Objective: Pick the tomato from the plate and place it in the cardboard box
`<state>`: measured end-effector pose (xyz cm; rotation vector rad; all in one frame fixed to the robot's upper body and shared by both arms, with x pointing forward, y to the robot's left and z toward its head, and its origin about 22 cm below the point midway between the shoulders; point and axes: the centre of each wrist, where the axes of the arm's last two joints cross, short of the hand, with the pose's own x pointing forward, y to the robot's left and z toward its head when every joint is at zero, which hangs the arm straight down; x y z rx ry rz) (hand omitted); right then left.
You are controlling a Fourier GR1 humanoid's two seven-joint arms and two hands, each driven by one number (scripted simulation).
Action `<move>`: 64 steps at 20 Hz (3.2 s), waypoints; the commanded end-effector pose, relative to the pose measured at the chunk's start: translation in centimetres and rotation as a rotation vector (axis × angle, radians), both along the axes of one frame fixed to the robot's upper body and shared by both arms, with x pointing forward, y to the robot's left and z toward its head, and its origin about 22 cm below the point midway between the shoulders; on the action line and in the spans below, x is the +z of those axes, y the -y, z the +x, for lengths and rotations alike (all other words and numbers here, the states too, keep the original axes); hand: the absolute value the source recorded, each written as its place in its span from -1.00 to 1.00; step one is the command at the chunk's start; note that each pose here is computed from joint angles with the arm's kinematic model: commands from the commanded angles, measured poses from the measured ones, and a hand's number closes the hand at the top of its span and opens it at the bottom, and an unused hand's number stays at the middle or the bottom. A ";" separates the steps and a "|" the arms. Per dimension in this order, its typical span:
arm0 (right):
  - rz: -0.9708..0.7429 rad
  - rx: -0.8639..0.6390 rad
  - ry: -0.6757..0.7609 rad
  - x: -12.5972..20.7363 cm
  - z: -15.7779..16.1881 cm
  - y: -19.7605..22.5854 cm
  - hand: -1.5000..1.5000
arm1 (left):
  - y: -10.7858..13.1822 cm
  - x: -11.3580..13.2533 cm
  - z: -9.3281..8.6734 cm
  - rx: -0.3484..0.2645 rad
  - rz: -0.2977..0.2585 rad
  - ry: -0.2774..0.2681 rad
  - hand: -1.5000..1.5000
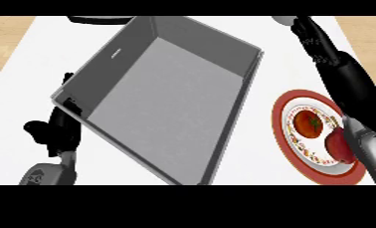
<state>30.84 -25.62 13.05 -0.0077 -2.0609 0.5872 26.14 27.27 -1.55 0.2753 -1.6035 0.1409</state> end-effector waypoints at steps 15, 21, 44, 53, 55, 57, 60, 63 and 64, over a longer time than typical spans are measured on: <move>0.481 -0.386 -0.042 -12.6 -2.1 13.9 -1.00 | -0.3 2.4 -1.4 -0.138 0.267 -0.183 0.00; -0.074 -0.361 -0.107 -6.7 -3.5 20.1 -1.00 | -1.5 2.4 -1.6 -0.157 0.270 -0.175 0.00; -0.752 -0.174 -0.483 -3.9 -4.5 14.3 -1.00 | -1.2 1.3 -2.6 -0.127 0.274 -0.183 0.00; -0.775 -0.195 -0.539 -7.8 -3.2 12.4 -1.00 | -2.8 2.1 -2.9 -0.130 0.283 -0.178 0.00; -0.781 -0.204 -0.552 -8.9 -3.3 13.1 -1.00 | -0.8 2.3 -3.4 -0.131 0.258 -0.201 0.00; -0.803 -0.171 -0.542 -10.4 -4.4 13.0 -1.00 | -1.2 1.0 -2.9 -0.123 0.277 -0.176 0.00; -0.795 -0.177 -0.544 -7.8 -2.6 13.7 -1.00 | 0.3 4.1 -2.8 -0.131 0.269 -0.179 0.00; -0.778 -0.188 -0.543 -9.2 -4.6 12.9 -1.00 | -1.5 2.1 -1.3 -0.123 0.264 -0.183 0.00; -0.779 -0.195 -0.528 -9.6 -3.6 12.2 -1.00 | -0.3 3.6 -2.9 -0.124 0.263 -0.185 0.00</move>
